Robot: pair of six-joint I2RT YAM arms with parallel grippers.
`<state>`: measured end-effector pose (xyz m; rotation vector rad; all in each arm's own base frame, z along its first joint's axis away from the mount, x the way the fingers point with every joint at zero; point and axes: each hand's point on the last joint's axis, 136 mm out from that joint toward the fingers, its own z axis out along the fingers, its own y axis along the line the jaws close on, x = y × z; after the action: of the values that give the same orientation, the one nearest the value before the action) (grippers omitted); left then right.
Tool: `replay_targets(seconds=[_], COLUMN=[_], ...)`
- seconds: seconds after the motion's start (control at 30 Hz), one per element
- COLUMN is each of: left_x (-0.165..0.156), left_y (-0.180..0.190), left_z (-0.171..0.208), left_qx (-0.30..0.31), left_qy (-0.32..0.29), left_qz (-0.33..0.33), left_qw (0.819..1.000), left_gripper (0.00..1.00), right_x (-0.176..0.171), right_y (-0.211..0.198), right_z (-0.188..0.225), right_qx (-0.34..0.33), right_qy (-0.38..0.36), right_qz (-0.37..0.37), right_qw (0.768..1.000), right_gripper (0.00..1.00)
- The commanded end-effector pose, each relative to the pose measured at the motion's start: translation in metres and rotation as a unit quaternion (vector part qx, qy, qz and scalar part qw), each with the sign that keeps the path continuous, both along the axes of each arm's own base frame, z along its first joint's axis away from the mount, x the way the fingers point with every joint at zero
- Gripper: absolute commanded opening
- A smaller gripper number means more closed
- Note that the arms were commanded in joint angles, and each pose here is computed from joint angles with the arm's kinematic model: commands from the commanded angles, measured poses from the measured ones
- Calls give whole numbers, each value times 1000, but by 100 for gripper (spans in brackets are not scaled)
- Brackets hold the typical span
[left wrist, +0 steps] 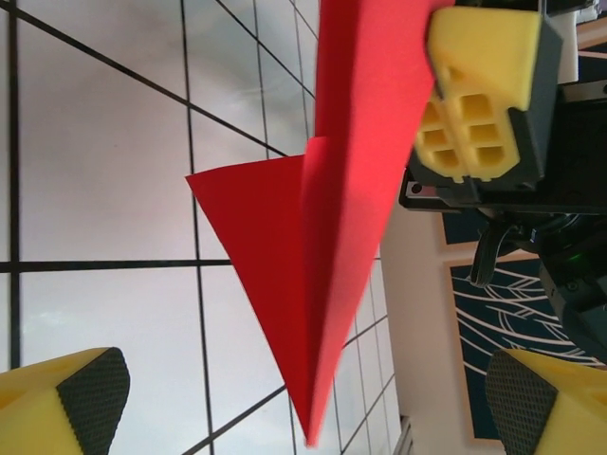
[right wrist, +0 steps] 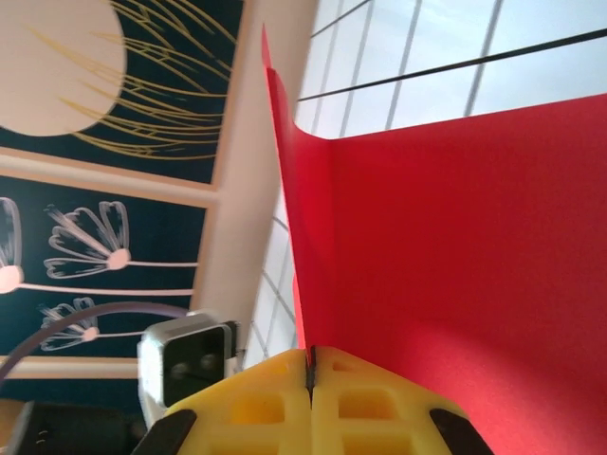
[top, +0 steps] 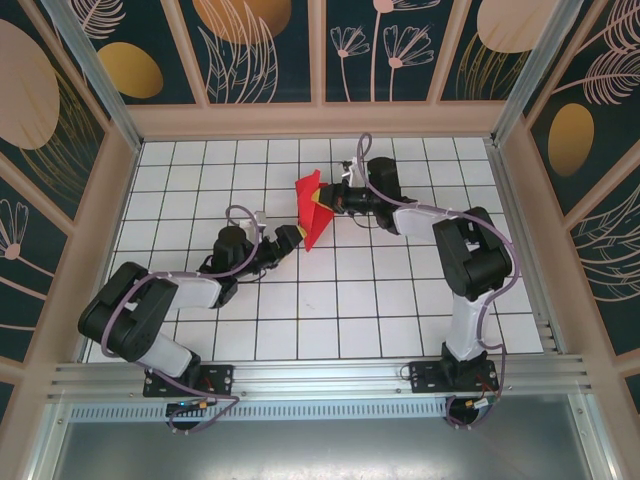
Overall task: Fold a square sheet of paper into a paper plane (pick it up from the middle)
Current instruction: Turn over the paper at the center of the table.
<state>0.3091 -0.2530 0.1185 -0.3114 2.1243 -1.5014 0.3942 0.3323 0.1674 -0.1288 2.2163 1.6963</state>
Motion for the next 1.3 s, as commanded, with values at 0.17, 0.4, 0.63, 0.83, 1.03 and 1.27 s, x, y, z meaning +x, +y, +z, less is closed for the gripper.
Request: replay_targets(seconds=[0.17, 0.4, 0.63, 0.83, 1.03, 1.27], left_x=[13, 27, 33, 35, 38, 41], left_y=[-15, -18, -8, -2, 0, 5], left_z=[45, 56, 59, 60, 53, 43], left_qx=[-75, -79, -63, -42, -22, 19], left_qy=[-58, -77, -89, -96, -89, -79], left_qz=[-25, -13, 23, 42, 49, 58], left_qw=[995, 994, 994, 994, 995, 995], left_gripper=[93, 76, 56, 43, 24, 14], right_x=[-16, -23, -23, -22, -23, -13], right_y=[7, 12, 10, 7, 7, -5], right_z=[42, 43, 34, 28, 25, 18], right_qx=[58, 70, 58, 52, 49, -10], right_qy=[-1, 19, 27, 32, 34, 10], right_qz=[31, 43, 38, 35, 35, 1], right_qw=[998, 996, 997, 998, 998, 1000], right_gripper=[3, 3, 3, 3, 4, 24])
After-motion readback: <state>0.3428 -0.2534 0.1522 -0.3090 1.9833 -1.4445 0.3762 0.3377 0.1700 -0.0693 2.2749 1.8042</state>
